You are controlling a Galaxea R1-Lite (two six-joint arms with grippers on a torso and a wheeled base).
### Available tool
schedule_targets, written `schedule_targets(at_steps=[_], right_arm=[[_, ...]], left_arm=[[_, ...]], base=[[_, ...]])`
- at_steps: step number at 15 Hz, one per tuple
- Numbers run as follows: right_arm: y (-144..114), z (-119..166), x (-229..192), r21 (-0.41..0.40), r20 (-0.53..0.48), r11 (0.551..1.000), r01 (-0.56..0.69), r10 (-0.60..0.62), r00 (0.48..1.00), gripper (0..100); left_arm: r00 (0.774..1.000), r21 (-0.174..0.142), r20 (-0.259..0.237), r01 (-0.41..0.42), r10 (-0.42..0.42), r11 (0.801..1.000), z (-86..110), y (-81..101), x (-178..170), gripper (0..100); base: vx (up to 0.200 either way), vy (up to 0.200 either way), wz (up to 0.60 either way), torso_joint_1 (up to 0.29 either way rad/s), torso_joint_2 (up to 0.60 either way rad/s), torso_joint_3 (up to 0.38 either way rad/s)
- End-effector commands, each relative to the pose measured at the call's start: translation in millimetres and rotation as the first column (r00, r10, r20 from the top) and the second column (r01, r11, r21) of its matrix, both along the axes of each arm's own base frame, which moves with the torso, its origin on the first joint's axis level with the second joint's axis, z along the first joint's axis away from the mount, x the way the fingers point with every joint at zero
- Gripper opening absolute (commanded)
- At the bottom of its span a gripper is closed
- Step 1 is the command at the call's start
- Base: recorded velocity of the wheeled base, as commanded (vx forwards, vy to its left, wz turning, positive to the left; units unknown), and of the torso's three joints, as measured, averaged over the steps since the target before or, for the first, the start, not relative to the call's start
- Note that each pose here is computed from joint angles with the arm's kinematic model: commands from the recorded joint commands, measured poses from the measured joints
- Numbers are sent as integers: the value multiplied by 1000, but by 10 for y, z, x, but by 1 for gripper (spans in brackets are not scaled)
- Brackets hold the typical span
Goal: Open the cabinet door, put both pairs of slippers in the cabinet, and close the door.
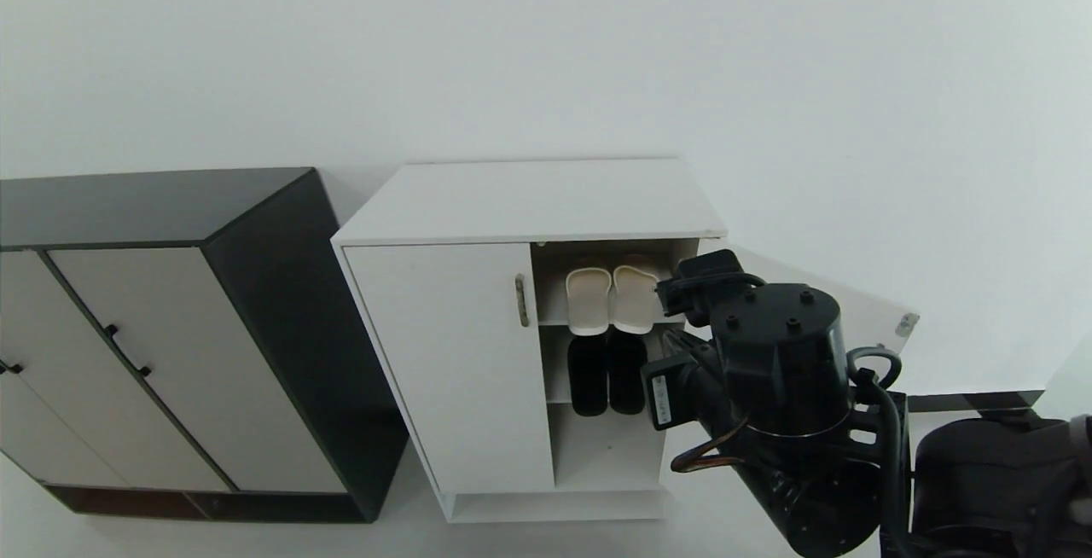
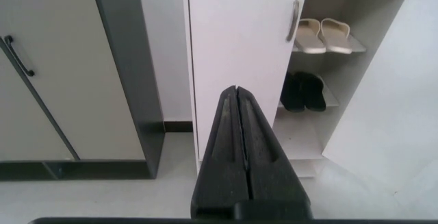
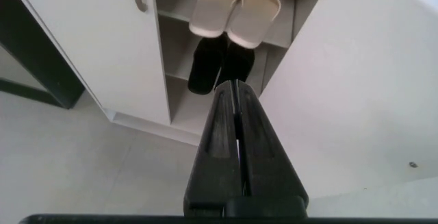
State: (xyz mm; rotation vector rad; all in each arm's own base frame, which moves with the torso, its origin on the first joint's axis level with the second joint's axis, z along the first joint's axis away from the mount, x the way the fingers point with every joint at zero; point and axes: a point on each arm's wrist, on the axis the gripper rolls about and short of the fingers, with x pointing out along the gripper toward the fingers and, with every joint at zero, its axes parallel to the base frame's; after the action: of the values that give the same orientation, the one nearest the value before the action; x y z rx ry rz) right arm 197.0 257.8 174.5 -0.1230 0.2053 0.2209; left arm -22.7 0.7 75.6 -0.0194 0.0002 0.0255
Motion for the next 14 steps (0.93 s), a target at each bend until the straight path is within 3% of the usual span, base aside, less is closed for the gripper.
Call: schedule_targets(at_steps=[1, 8, 14], right_arm=[[-17, 33, -13, 8, 7, 1000, -1, 1, 1000, 0], [-32, 47, 6, 2, 16, 1000, 4, -4, 1000, 0], [-28, 7, 14, -18, 10, 1000, -3, 3, 1000, 0]], left_arm=[[1000, -1, 0, -1, 1, 1000, 0, 0, 0, 0], [1000, -1, 0, -1, 1, 1000, 0, 0, 0, 0], [1000, -4, 1, -5, 5, 1000, 0, 1, 0, 0]], base=[[0, 0, 0, 232, -535, -315], [0, 0, 0, 253, -574, -321], [0, 0, 0, 150, -329, -177]])
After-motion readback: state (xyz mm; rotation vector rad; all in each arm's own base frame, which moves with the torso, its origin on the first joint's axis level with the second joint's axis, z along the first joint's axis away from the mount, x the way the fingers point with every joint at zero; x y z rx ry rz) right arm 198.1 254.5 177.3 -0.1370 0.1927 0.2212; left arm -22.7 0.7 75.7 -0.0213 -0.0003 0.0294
